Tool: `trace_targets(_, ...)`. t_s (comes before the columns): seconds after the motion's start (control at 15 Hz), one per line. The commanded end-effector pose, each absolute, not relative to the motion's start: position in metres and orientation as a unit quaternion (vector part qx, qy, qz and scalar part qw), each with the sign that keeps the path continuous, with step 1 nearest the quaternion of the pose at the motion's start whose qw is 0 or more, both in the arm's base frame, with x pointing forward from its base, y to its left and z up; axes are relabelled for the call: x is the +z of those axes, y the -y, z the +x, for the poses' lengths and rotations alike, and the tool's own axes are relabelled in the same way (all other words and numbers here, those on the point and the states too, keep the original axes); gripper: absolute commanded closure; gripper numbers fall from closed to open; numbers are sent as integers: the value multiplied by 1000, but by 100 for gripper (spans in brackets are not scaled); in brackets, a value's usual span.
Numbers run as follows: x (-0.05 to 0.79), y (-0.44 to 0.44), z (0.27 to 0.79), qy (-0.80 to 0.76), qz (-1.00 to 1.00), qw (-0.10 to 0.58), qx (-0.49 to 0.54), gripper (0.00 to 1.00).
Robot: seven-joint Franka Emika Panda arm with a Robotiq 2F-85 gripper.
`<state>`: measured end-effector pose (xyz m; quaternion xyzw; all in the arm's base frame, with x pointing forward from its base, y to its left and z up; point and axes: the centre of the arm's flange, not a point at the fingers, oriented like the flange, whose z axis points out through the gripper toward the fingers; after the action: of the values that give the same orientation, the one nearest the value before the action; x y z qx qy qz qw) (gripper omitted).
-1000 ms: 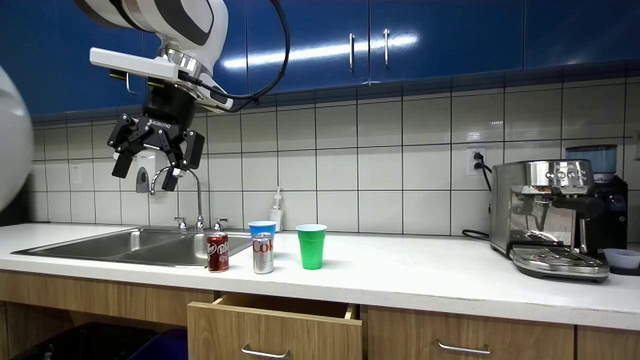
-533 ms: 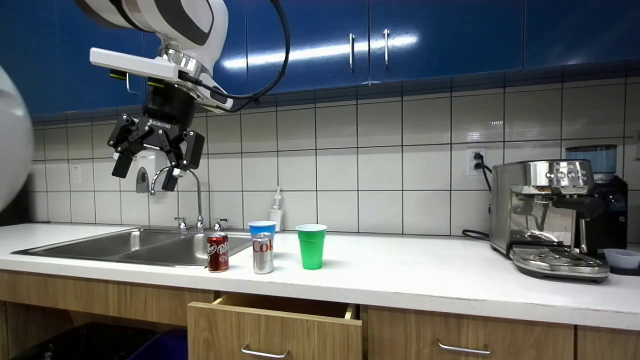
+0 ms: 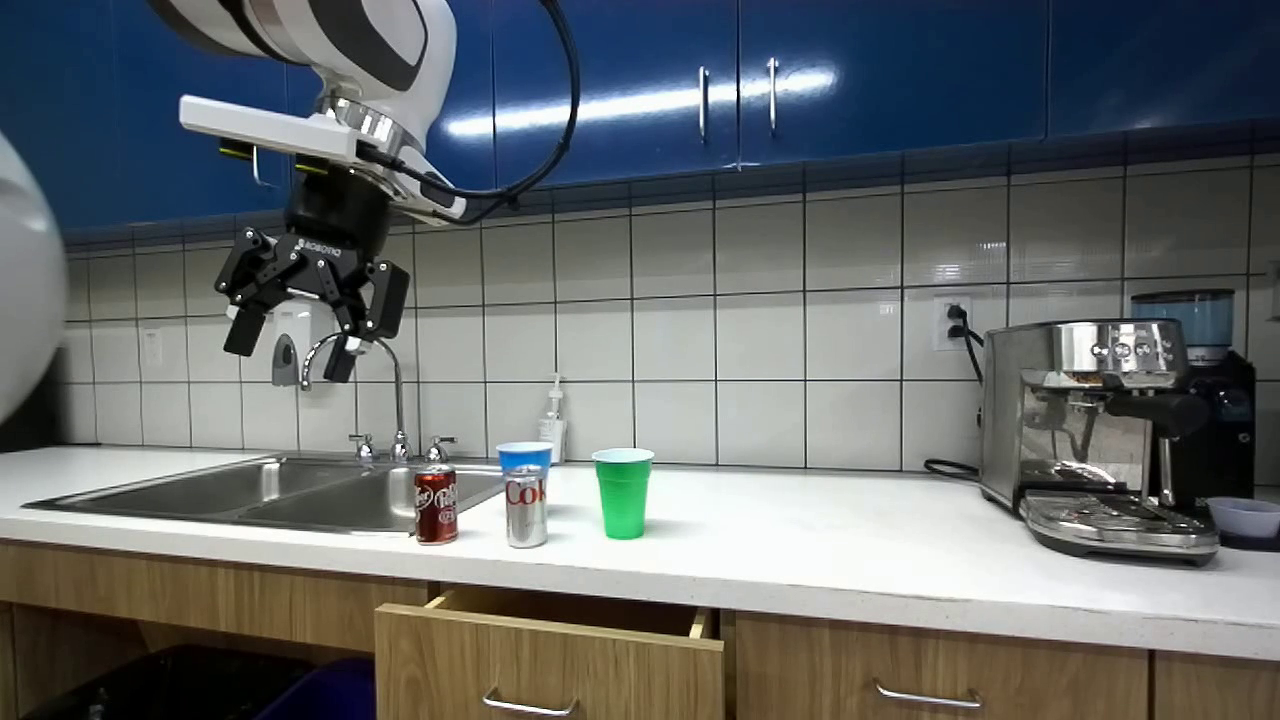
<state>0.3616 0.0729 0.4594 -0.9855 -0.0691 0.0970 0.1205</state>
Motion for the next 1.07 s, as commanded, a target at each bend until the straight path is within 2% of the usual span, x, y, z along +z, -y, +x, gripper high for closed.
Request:
trace_targets(0.0,459,-71,367,68,-986,117,92,0)
trace_targets(1.0,393,-22,453,63,-996,69,17,0)
